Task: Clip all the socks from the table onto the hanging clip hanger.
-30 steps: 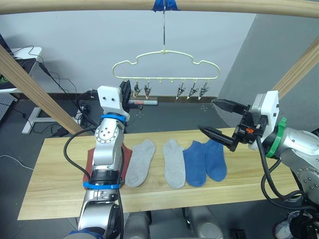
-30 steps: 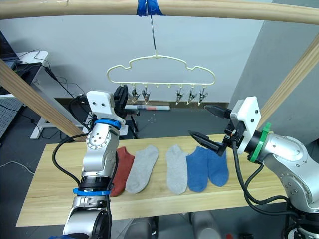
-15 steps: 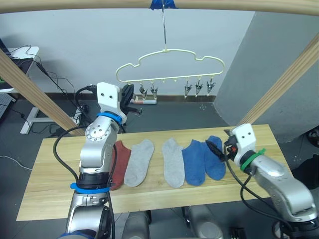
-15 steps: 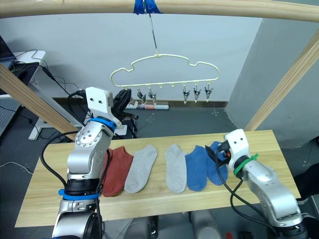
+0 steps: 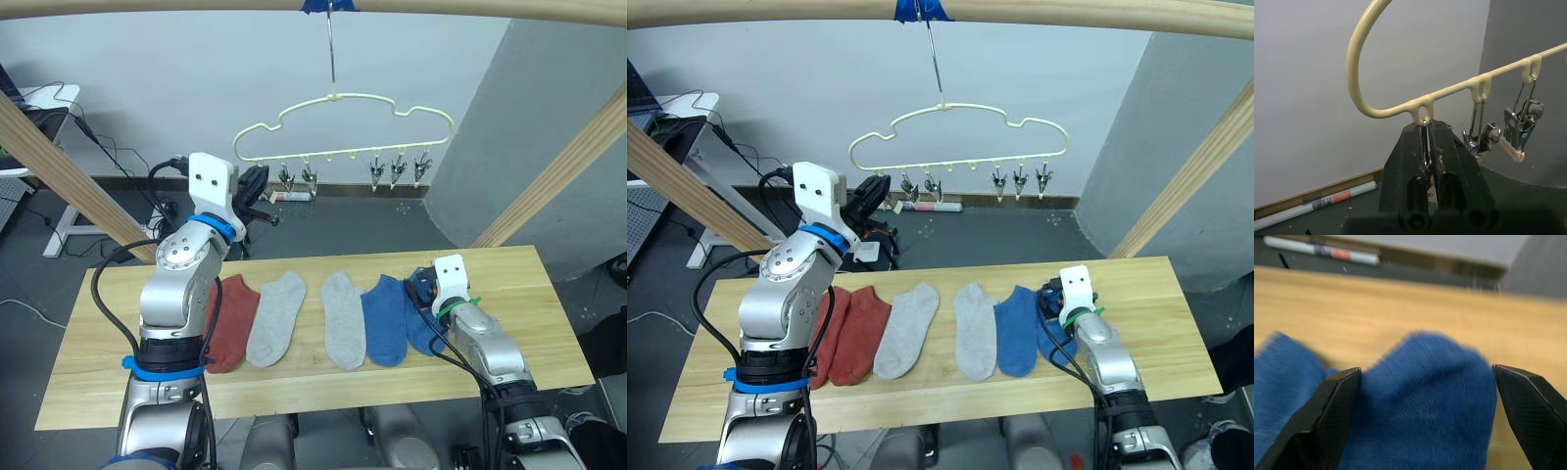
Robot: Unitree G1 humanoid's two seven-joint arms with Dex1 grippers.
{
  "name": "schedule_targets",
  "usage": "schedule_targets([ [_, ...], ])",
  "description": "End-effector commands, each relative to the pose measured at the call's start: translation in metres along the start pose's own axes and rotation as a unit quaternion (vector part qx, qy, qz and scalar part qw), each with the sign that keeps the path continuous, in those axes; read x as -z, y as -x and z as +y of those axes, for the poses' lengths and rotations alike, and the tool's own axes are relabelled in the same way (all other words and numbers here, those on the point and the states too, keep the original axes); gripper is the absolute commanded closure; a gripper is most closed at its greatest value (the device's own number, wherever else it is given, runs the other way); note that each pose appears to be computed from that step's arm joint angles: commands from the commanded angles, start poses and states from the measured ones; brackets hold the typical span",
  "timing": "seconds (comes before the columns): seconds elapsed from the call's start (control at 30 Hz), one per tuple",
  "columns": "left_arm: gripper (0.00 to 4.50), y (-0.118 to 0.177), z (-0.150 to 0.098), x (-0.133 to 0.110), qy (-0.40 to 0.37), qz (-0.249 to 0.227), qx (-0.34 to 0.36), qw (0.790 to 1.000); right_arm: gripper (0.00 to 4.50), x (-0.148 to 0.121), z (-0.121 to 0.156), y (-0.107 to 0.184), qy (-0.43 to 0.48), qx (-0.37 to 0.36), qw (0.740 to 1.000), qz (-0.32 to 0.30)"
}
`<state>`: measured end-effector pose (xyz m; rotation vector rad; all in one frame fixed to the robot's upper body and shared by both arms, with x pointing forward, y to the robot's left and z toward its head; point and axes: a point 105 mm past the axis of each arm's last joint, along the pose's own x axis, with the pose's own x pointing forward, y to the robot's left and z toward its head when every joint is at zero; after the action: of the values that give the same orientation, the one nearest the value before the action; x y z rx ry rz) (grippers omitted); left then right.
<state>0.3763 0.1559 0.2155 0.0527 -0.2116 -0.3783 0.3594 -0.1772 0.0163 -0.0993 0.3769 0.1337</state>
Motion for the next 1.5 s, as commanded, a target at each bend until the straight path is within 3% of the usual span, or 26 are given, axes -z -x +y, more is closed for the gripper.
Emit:
schedule_targets([
  [0.03,4.50,0.002,-0.004,-0.020,-0.012,-0.031,0.012,0.999,0.61,0.015,-0.007,0.002,-0.018,0.011,0.999,0.025],
  [0.23,4.50,0.003,-0.004,-0.022,0.000,-0.028,0.023,0.999,2.69,0.018,0.003,0.003,-0.021,-0.010,0.999,0.025],
  [0.4,4.50,0.004,-0.008,-0.028,0.020,-0.028,0.048,0.998,4.46,0.002,0.018,0.004,0.005,-0.052,0.999,-0.012],
  [0.6,4.50,0.003,-0.010,-0.032,0.049,-0.028,0.064,0.996,4.49,-0.049,0.057,0.018,0.121,-0.144,0.975,-0.115],
  [0.87,4.50,0.002,-0.017,-0.037,0.082,-0.030,0.090,0.992,4.49,-0.118,0.122,0.045,0.223,-0.273,0.901,-0.252],
  [1.0,4.50,0.003,-0.017,-0.038,0.090,-0.028,0.095,0.991,4.49,-0.133,0.135,0.047,0.235,-0.298,0.885,-0.271],
  [1.5,4.50,0.006,-0.026,-0.040,0.130,-0.025,0.120,0.984,4.49,-0.151,0.188,0.042,0.194,-0.353,0.869,-0.287],
])
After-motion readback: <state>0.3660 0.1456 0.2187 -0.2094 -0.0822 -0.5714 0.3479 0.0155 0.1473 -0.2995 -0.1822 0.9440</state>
